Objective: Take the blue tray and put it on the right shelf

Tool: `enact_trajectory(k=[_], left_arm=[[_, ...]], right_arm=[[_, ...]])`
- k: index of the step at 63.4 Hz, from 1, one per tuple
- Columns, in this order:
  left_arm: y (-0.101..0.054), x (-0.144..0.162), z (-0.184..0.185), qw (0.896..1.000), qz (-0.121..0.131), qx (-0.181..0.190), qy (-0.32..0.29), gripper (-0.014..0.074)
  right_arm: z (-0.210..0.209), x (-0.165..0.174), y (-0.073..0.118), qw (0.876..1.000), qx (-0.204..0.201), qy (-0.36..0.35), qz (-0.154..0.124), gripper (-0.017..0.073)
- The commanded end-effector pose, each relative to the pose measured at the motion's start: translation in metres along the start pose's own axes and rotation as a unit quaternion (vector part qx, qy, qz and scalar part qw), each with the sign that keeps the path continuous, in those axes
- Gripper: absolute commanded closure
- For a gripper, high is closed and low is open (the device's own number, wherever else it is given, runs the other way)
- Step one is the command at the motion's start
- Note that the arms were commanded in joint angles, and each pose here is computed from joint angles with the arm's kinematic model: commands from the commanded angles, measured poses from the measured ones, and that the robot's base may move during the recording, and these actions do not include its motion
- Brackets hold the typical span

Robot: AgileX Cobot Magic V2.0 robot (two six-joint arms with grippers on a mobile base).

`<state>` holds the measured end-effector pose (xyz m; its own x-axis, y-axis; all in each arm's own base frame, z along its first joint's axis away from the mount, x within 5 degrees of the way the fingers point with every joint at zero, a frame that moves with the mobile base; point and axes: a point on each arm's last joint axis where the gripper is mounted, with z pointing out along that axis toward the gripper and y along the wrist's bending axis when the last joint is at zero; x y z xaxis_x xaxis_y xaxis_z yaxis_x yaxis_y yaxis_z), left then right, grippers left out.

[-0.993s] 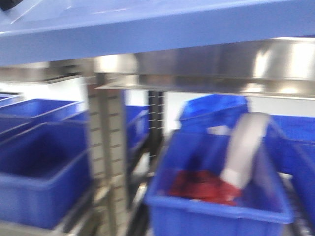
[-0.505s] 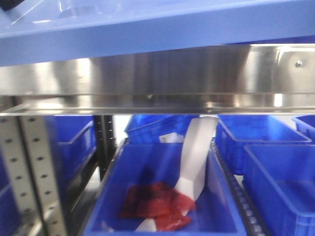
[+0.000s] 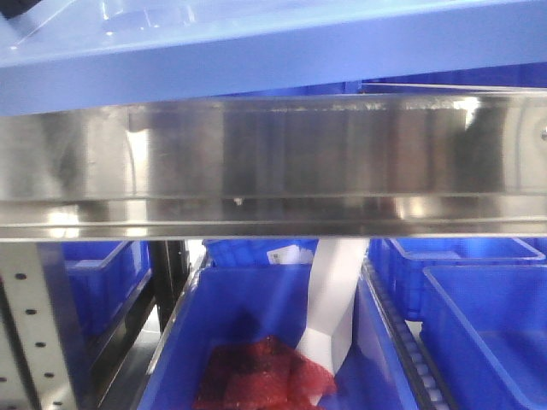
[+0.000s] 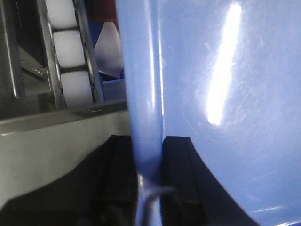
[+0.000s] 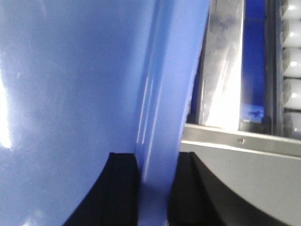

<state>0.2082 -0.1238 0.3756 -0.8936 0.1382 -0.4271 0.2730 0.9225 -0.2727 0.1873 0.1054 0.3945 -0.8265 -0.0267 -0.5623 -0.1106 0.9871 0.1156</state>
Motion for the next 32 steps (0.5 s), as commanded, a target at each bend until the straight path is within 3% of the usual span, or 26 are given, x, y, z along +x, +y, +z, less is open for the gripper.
enact_trajectory(k=[1,32], left_arm=[[-0.0044,-0.0015,-0.0172,0.999,0.021,0.01,-0.031,0.0642],[-0.0044,-0.0015,-0.0172,0.999,0.021,0.01,-0.031,0.0642]], right_arm=[[-0.015,-0.0089,-0.0034,0.998,-0.002,-0.057,-0.017,0.0503],[-0.015,-0.0089,-0.0034,0.998,-0.002,-0.057,-0.017,0.0503]])
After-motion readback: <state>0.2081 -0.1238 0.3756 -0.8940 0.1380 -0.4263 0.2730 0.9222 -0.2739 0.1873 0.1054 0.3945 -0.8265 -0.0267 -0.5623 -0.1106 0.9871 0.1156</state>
